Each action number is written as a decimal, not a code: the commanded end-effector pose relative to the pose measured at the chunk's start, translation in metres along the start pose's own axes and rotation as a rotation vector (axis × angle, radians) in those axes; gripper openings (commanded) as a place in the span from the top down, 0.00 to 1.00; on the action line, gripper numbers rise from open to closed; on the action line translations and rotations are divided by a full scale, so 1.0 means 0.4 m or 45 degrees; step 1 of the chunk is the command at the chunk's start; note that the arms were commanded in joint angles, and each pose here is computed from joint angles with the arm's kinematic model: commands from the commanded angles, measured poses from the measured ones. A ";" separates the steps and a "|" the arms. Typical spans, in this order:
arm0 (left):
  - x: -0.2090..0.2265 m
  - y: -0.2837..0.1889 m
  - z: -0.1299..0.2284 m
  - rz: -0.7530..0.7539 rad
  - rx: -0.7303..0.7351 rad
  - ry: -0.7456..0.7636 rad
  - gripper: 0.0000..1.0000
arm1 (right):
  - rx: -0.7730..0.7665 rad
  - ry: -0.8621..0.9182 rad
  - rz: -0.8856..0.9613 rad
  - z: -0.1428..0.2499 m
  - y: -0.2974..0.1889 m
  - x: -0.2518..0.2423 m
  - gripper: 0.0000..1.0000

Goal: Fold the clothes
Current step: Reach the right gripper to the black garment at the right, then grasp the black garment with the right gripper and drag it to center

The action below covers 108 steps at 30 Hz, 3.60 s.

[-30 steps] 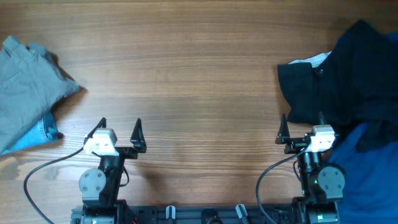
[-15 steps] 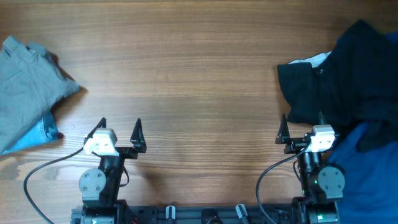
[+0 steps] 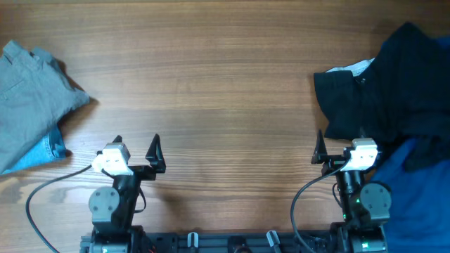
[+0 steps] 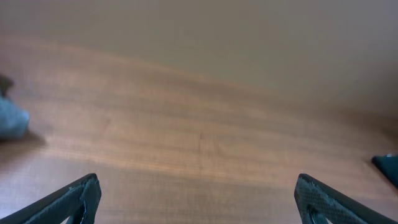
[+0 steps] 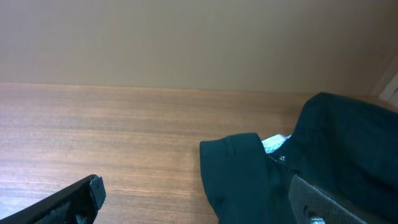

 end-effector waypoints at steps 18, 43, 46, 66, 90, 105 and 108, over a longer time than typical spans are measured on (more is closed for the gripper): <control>-0.011 0.086 -0.190 -0.087 0.647 -0.081 0.00 | 0.874 -0.005 0.118 -0.126 0.187 0.019 0.00; -0.006 0.118 -0.178 -0.104 0.796 -0.095 0.00 | 1.212 0.045 0.375 0.289 0.521 -0.067 0.08; -0.006 0.118 -0.178 -0.104 0.796 -0.095 0.00 | 1.226 0.066 0.475 0.319 0.518 -0.090 0.29; -0.006 0.117 -0.176 -0.105 0.802 -0.096 0.00 | 0.659 0.104 -0.506 -0.269 0.513 0.298 0.96; -0.041 0.128 -0.187 0.018 0.777 -0.130 0.00 | 0.910 -0.128 -0.536 -0.145 0.341 0.547 0.00; -0.113 0.269 -0.068 0.324 0.964 -0.261 0.00 | 1.573 0.107 0.207 -0.005 0.142 0.293 0.00; -0.138 0.331 -0.053 0.367 0.968 -0.226 0.00 | 1.576 0.143 0.215 -0.005 0.142 0.295 0.00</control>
Point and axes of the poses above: each gripper's point midway between its finger pads, its own y axis out along the fingers, its own x axis along the line the jaws close on, z = x × y, the point moved 3 cm from there along -y, back along the fingers, and after that the axes turned 9 degrees about y, right-handed, at the moved point
